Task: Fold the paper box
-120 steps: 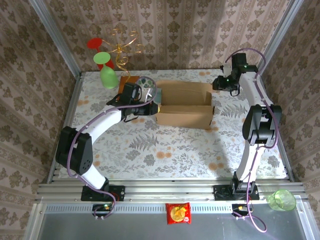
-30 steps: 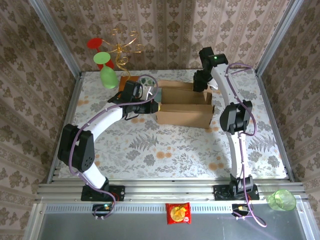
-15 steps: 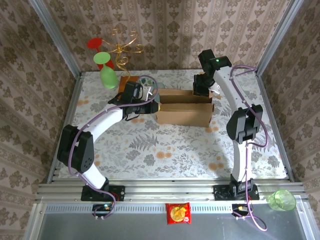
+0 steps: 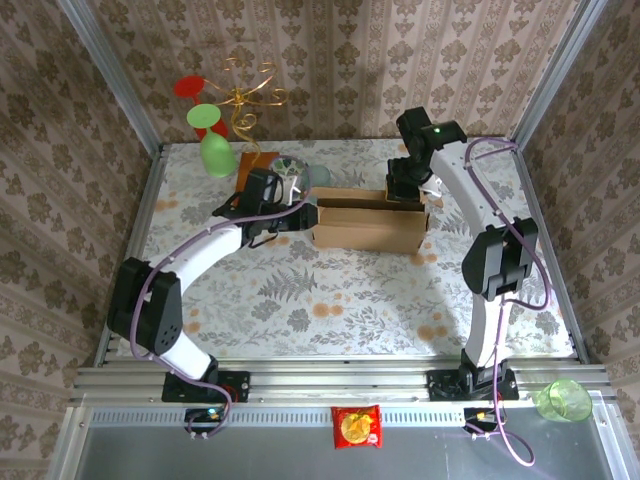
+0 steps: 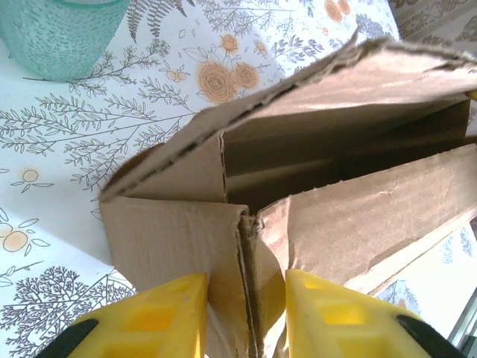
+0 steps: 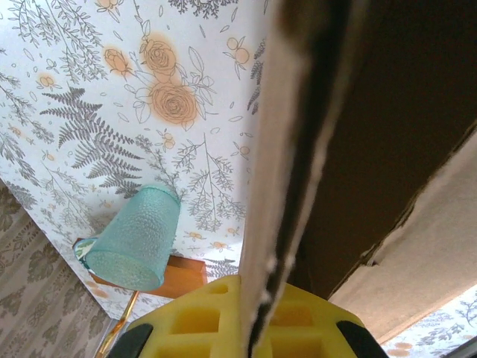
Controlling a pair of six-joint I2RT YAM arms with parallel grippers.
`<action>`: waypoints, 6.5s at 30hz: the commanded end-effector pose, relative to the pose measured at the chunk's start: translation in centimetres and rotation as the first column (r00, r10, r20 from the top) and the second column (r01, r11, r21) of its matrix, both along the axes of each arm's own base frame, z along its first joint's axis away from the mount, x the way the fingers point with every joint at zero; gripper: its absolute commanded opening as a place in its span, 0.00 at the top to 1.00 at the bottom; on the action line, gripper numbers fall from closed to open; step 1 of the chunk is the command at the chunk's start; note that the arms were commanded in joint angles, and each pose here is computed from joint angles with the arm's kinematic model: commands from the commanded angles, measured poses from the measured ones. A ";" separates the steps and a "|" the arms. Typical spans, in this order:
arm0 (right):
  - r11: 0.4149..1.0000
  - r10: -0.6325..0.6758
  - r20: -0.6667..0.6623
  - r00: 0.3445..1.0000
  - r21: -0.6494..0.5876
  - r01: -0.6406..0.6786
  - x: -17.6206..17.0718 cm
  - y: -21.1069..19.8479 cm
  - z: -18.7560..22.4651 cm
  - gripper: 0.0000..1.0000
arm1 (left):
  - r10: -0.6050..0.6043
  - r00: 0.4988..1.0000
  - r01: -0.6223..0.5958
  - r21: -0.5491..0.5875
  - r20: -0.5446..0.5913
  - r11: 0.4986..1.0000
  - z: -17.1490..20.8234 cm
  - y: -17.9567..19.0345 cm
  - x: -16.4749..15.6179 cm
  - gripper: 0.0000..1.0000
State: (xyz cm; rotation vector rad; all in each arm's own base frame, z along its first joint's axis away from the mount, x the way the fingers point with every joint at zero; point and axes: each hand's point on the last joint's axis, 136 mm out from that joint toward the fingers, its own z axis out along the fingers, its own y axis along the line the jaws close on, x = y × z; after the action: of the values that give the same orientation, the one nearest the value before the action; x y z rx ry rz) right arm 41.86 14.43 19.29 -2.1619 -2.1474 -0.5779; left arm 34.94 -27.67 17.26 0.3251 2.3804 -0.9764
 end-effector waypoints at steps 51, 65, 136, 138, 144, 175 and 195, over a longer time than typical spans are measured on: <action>0.997 0.064 -0.029 0.998 -0.050 -0.065 -2.8 -0.5 -0.8 1.00 | 0.151 0.979 -0.150 -0.017 0.135 0.989 -0.8 -2.3 -4.1 0.58; 0.992 0.106 -0.035 0.994 -0.058 -0.108 -4.2 -0.2 -0.1 1.00 | 0.181 0.973 -0.181 -0.011 0.143 0.983 -0.5 -2.2 -1.7 0.57; 0.991 0.116 -0.035 0.993 -0.065 -0.118 -4.3 0.3 -2.9 1.00 | -0.323 0.937 0.262 0.341 0.133 0.903 3.7 -0.4 -1.2 0.72; 0.991 0.119 -0.034 0.992 -0.064 -0.121 -4.3 0.3 -2.8 1.00 | -0.309 0.942 0.247 0.349 0.133 0.904 3.6 -0.3 -1.0 0.72; 0.991 0.118 -0.035 0.992 -0.065 -0.120 -4.3 0.3 -2.9 1.00 | -0.280 0.954 0.232 0.330 0.105 0.915 3.6 -0.5 -0.8 0.80; 0.990 0.120 -0.060 0.991 -0.070 -0.124 -4.5 0.2 -4.1 1.00 | -0.099 0.943 0.125 0.062 -0.317 0.990 4.7 -2.5 -2.2 0.99; 0.990 0.119 -0.064 0.991 -0.068 -0.124 -4.5 0.2 -4.6 1.00 | -0.043 0.918 0.024 -0.052 -0.395 0.998 4.3 -3.2 -1.6 1.00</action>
State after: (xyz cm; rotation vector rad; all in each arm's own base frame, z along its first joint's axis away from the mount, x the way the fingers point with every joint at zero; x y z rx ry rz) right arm 40.61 14.99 18.77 -2.0743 -2.3129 -0.7026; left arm 34.72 -28.98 20.67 0.1138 2.7295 -1.0618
